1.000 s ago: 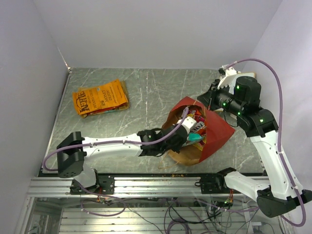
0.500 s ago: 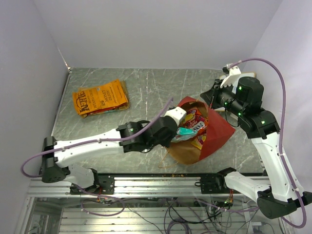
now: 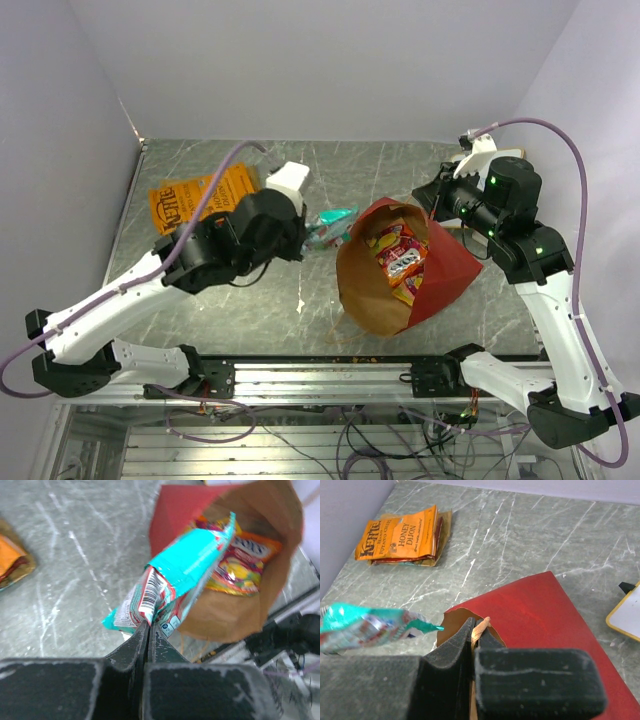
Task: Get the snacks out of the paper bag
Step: Take out the snack from the paper bag, then place the snack at the center of the board.
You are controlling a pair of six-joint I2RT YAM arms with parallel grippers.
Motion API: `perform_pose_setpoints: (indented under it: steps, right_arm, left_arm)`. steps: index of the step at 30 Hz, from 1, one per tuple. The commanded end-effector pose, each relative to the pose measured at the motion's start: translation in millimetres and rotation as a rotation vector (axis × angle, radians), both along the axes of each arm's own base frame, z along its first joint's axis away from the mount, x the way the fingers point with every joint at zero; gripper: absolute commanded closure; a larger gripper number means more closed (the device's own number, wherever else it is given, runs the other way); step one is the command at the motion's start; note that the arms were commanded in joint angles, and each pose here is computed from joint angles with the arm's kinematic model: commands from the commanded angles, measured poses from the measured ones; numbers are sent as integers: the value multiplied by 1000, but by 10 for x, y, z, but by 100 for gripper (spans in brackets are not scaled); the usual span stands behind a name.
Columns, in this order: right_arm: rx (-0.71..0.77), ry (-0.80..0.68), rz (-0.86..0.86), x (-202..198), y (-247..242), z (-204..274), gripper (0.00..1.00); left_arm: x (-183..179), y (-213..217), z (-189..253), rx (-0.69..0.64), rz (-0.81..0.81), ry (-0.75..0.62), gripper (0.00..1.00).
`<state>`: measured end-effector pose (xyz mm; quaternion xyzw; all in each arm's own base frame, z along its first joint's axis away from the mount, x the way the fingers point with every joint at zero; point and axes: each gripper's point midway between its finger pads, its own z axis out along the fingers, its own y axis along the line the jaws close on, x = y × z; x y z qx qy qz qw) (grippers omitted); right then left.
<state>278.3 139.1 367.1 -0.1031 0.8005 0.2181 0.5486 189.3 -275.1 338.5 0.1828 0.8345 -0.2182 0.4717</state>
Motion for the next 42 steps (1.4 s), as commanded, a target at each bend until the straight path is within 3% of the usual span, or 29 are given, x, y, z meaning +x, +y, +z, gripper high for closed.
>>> perform_pose_setpoints:
  steps: [1,6,19,27,33,42]
  right_arm:
    - [20,-42,-3,38,18,104,100]
    - [16,-53,0,41,19,129,100]
    - [-29,-48,7,-6,-28,124,100]
    - [-38,-60,5,2,-40,151,100]
    - [-44,-55,8,-3,-41,157,100]
    - [-75,-37,3,-28,-83,179,100]
  left_arm:
    - [348,533,166,11,249,-4,93]
    - [807,1068,234,27,469,-42,93]
    - [1963,1723,62,83,585,-127,93]
    - [2488,1974,-155,306,442,-261,93]
    - [2653,1905,-356,363,148,-495,93]
    - [2900,1955,-1004,561,-149,-493,93]
